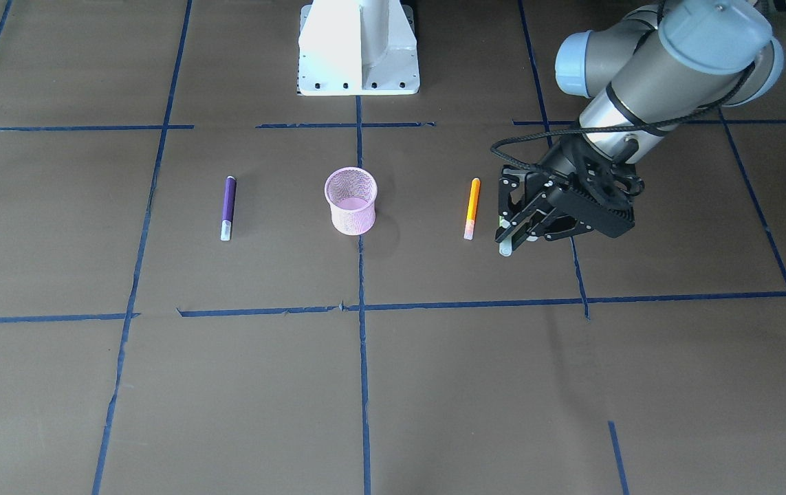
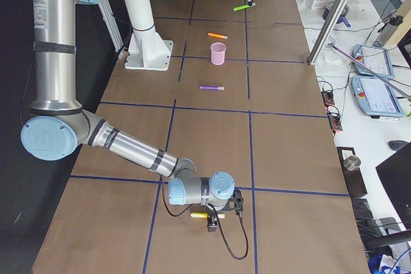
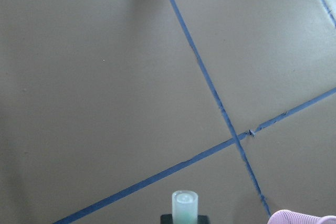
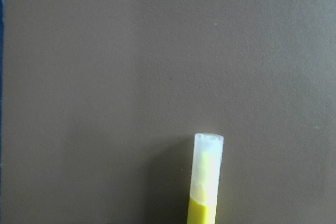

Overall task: Collect pens into pen holder
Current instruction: 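Lift the green marker with the left gripper and carry it over the pink cup, then lower the green marker into the pink cup and open the left gripper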

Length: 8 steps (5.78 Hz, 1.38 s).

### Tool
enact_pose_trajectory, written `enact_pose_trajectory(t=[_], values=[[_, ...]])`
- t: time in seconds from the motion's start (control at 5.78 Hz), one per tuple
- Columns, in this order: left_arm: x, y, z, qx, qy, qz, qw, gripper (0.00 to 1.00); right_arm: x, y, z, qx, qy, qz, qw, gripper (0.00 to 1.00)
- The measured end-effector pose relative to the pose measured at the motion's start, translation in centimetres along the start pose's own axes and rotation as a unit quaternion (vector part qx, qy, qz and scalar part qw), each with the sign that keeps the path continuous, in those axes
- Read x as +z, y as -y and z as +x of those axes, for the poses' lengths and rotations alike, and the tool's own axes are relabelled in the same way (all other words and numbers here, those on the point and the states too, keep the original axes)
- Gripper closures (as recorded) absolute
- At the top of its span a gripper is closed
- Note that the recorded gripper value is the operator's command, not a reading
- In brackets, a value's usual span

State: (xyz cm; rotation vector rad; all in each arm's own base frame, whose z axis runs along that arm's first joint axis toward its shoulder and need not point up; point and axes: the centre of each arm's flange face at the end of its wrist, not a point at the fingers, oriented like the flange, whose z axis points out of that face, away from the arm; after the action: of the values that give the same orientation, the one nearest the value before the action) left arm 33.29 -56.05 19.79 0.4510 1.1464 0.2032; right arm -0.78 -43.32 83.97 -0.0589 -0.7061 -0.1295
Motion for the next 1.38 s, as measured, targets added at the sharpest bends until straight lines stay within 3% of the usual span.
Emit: enact_pose_trajectory(t=[0.69, 1.04, 1.38], values=[[5.6, -5.0, 8.9, -0.006, -0.047, 0.088, 0.9950, 1.00, -0.8, 0.5, -0.6, -0.008, 0.001, 0.011, 0.9999, 0.00], [6.3, -6.0, 11.2, -0.014, -0.069, 0.104, 0.9921, 1.00, -1.0, 0.8, -0.8, -0.009, 0.002, 0.013, 0.9999, 0.00], [8.7, -10.0, 15.4, 0.001, -0.103, 0.126, 0.9866, 1.00, -1.0, 0.8, -0.9, -0.009, 0.005, 0.013, 0.9999, 0.00]])
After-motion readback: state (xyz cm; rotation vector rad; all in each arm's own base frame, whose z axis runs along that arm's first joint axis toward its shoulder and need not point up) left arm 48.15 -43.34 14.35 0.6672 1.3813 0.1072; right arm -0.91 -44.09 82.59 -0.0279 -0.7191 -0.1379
